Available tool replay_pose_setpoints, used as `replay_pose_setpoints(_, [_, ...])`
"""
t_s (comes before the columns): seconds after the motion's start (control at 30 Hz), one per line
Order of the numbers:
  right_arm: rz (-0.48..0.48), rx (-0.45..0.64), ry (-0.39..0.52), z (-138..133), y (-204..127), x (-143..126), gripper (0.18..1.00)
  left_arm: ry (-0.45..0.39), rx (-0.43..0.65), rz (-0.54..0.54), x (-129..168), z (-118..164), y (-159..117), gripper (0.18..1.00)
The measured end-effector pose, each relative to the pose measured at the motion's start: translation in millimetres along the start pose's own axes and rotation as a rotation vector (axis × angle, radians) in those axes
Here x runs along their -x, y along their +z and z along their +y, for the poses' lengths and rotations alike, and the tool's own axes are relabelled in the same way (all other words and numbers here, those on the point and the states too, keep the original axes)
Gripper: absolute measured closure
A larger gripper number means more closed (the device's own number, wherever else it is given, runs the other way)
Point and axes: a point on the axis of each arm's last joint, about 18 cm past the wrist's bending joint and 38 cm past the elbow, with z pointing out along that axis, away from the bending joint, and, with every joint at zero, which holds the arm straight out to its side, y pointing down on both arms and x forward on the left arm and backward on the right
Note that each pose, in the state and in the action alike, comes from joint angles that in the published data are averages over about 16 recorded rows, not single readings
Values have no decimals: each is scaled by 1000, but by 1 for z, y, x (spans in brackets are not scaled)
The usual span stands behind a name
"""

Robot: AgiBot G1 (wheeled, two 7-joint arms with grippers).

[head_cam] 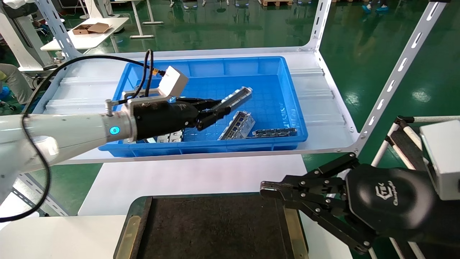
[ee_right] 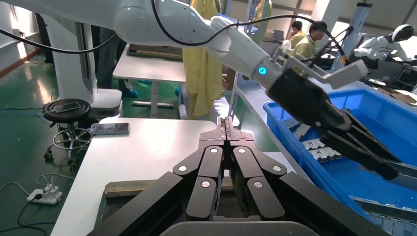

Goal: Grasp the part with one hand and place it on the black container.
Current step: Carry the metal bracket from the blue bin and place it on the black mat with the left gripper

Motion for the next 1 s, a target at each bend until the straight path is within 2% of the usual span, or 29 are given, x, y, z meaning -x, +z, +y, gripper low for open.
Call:
replay_pose_setpoints(0.17, [0,0,0,0,0,0,988,4,-33,108,-11,-6,-19,824])
replay_pose_setpoints(0.53, [0,0,0,0,0,0,988,-12,-89,269,-29,-6,-56,824])
replay_pose_setpoints(0.77, [0,0,0,0,0,0,988,-37,-96,368,-48,9,-77,824])
replay_pose_setpoints(1.0, [0,0,0,0,0,0,988,-88,-73,453,-76,37,-93,824])
